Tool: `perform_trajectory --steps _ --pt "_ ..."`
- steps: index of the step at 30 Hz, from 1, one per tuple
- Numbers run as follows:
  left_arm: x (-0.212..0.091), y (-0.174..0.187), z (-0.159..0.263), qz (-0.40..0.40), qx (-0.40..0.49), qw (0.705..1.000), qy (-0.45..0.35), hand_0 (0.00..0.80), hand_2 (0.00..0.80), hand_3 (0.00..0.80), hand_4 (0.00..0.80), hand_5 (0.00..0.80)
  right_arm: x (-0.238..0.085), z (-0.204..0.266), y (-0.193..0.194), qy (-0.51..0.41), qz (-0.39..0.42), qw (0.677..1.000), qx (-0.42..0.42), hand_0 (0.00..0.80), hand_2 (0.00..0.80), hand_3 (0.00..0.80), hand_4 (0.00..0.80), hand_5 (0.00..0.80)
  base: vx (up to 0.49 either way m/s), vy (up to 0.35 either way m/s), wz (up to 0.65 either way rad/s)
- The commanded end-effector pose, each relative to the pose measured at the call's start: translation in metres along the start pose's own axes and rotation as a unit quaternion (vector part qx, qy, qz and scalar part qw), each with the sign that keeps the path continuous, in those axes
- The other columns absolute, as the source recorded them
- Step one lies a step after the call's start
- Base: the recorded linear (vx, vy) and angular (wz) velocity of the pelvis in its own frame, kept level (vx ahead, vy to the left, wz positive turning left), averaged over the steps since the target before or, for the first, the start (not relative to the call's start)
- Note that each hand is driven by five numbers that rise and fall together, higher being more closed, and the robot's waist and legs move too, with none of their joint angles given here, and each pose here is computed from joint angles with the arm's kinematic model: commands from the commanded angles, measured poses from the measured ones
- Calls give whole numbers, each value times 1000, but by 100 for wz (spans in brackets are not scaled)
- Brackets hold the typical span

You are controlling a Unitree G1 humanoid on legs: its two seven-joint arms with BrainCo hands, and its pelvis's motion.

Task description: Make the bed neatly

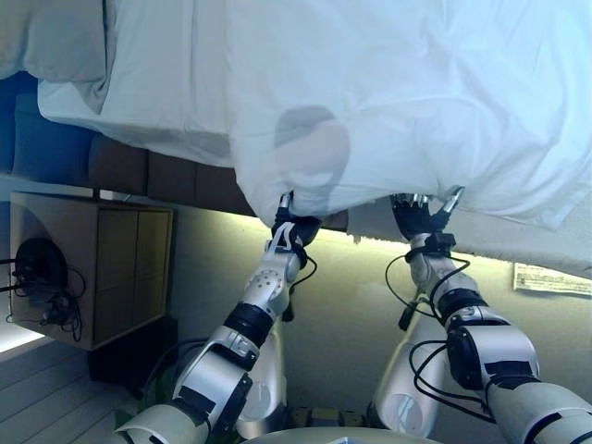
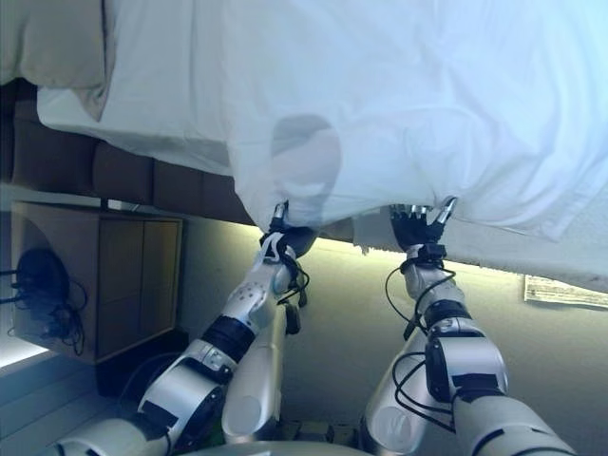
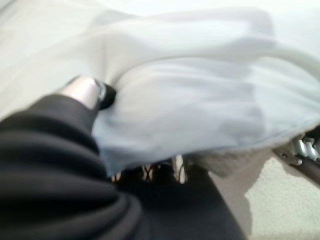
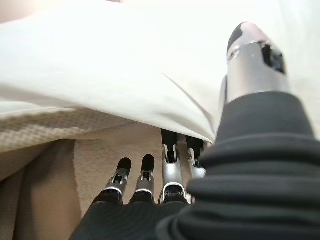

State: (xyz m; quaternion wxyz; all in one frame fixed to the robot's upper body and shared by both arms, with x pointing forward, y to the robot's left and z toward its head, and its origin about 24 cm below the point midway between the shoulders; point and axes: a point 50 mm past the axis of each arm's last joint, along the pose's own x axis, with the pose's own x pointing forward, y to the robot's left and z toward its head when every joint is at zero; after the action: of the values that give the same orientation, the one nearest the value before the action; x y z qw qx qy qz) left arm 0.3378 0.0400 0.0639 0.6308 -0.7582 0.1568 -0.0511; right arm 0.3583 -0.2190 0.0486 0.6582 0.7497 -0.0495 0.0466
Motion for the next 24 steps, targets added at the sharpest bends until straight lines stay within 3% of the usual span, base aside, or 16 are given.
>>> perform_trajectory --steps 1,12,20,24 --pt "-4 -42 52 -92 -25 992 -84 800 800 800 800 800 -7 83 41 -179 62 982 26 0 0 0 0 0 10 33 -3" --pt "-12 -37 85 -86 -23 988 -124 800 800 800 800 800 -47 130 38 -245 87 966 10 0 0 0 0 0 8 -33 -3" --pt "-17 -32 109 -67 -17 988 -141 800 800 800 800 800 -33 129 68 -234 136 963 0 0 0 0 0 0 -2 -117 -11" --pt "-17 -36 118 -65 -4 987 -147 800 800 800 800 800 -24 124 77 -237 136 962 -1 800 800 800 800 800 -6 -113 -9"
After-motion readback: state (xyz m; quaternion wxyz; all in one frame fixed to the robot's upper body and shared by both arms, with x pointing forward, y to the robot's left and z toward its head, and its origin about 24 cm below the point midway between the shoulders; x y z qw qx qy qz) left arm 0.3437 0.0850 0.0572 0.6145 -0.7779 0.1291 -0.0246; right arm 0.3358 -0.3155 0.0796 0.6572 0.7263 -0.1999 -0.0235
